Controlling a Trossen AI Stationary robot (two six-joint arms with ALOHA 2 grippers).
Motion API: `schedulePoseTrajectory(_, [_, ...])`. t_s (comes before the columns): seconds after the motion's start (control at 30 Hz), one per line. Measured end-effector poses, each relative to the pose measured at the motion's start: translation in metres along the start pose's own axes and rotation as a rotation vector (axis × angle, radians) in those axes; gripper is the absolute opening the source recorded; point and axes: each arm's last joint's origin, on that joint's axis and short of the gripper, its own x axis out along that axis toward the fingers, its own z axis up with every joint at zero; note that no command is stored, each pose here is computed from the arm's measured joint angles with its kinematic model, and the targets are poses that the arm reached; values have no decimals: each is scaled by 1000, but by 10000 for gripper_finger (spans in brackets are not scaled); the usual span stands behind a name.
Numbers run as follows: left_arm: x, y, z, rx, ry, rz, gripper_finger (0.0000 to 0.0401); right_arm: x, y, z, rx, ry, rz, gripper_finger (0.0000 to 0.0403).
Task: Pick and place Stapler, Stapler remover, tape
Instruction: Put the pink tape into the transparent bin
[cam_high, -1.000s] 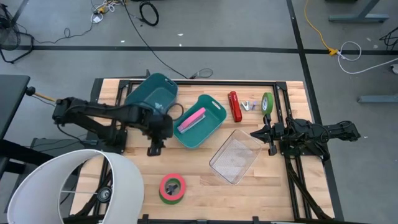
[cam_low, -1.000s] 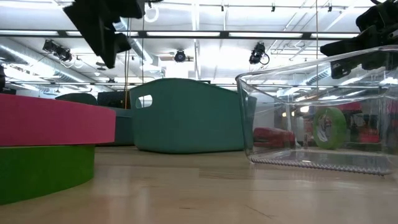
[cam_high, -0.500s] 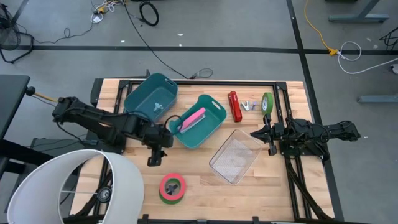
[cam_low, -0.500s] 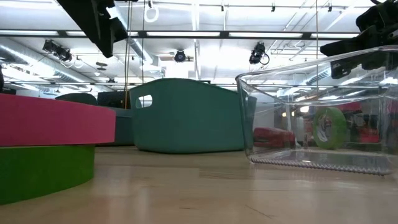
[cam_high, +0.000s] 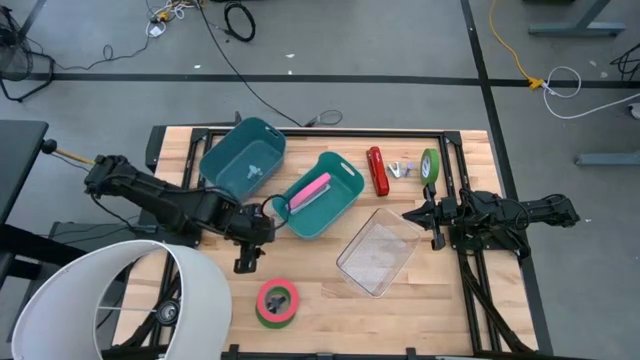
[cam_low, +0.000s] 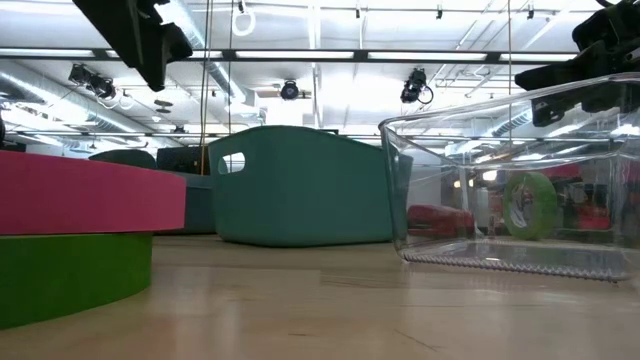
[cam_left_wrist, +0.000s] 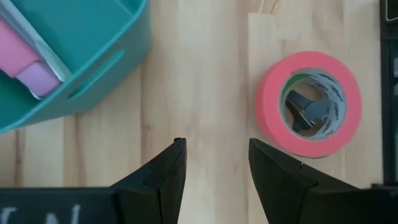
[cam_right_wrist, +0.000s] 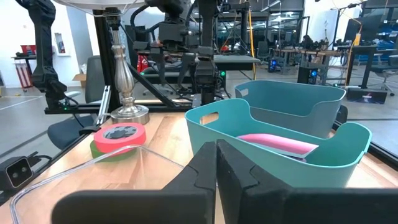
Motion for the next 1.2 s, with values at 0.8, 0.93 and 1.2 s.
schedulePoseTrajectory(0.8, [58, -41, 2, -148, 97, -1, 299, 0, 3, -1, -53, 8, 105, 15])
schedulePoseTrajectory(0.93, [71, -45, 6, -152, 104, -43, 300, 0, 3, -1, -50, 8, 105, 15])
schedulePoseTrajectory(1.2, [94, -50, 7, -199, 155, -65, 300, 0, 3, -1, -50, 7, 105, 15])
